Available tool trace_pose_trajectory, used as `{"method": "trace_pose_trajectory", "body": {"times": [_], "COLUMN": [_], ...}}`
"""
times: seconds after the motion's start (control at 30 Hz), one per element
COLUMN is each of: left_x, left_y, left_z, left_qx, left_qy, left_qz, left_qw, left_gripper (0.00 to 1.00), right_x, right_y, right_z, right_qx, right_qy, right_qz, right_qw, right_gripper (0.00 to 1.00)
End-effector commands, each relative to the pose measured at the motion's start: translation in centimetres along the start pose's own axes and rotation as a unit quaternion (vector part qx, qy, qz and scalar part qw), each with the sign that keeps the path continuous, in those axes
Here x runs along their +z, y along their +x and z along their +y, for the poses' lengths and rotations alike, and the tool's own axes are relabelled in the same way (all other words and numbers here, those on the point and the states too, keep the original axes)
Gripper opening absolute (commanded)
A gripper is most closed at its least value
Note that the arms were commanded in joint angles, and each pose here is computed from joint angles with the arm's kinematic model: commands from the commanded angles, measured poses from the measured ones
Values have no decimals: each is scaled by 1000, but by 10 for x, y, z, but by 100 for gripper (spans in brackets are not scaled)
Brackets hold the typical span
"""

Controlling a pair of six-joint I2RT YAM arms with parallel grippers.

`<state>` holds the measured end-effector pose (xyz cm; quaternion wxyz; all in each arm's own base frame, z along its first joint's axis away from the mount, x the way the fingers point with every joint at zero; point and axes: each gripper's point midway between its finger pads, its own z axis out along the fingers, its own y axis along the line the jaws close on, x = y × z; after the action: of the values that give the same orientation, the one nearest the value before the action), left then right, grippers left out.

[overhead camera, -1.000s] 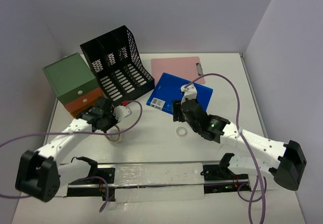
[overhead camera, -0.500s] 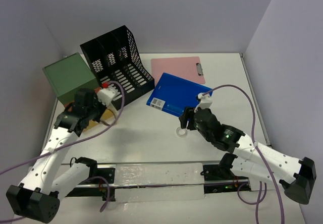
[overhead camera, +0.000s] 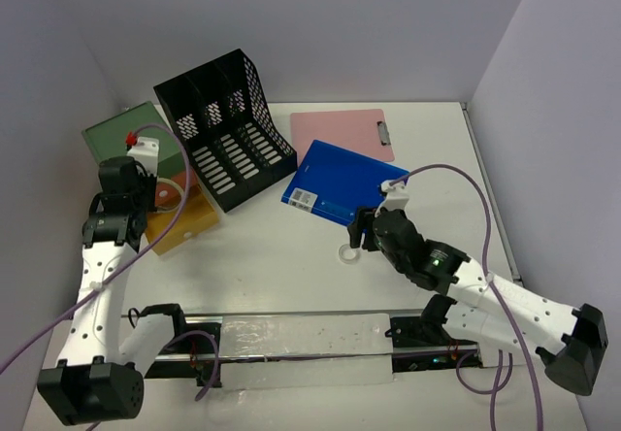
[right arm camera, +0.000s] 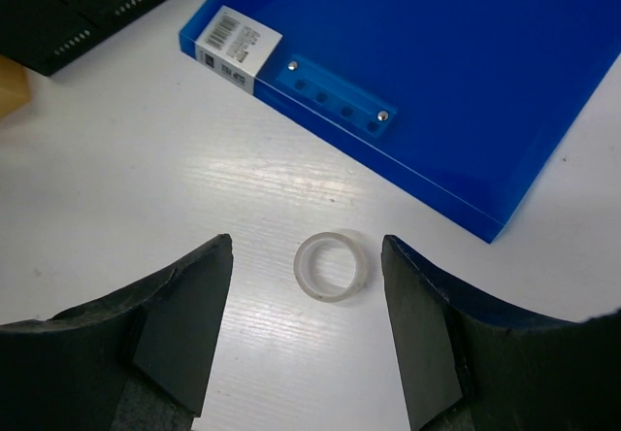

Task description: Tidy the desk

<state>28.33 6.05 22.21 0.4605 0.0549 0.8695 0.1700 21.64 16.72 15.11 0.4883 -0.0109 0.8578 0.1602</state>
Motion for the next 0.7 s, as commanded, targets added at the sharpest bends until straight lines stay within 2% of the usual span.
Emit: {"method": "trace_pose_trajectory", "body": {"times": [0.0, 0.13, 0.4, 0.57, 0.67], "left_x": [14, 24, 40, 62, 73], "left_y": [6, 13, 4, -7, -3], "left_z": [14, 17, 19, 13, 5], "left_qx": [-12, -8, 12, 6, 21], "left_qy": [-51, -71, -84, -80, -63], "left_qz": [-1, -1, -32, -58, -51], "left_qw": [999, 997, 996, 995, 997], "left_gripper": [0, 0, 0, 0, 0], "right_x": [15, 35, 51, 44, 42], "right_y": [-18, -6, -1, -11, -15], "right_z": [10, 18, 16, 8, 3], "right_qx": [1, 19, 9, 22, 33], "right_qy": [-6, -34, -21, -1, 2], "right_qz": [-9, 0, 14, -9, -32], "right_qw": [1000, 999, 1000, 1000, 999], "right_gripper": [70, 70, 69, 67, 67]}}
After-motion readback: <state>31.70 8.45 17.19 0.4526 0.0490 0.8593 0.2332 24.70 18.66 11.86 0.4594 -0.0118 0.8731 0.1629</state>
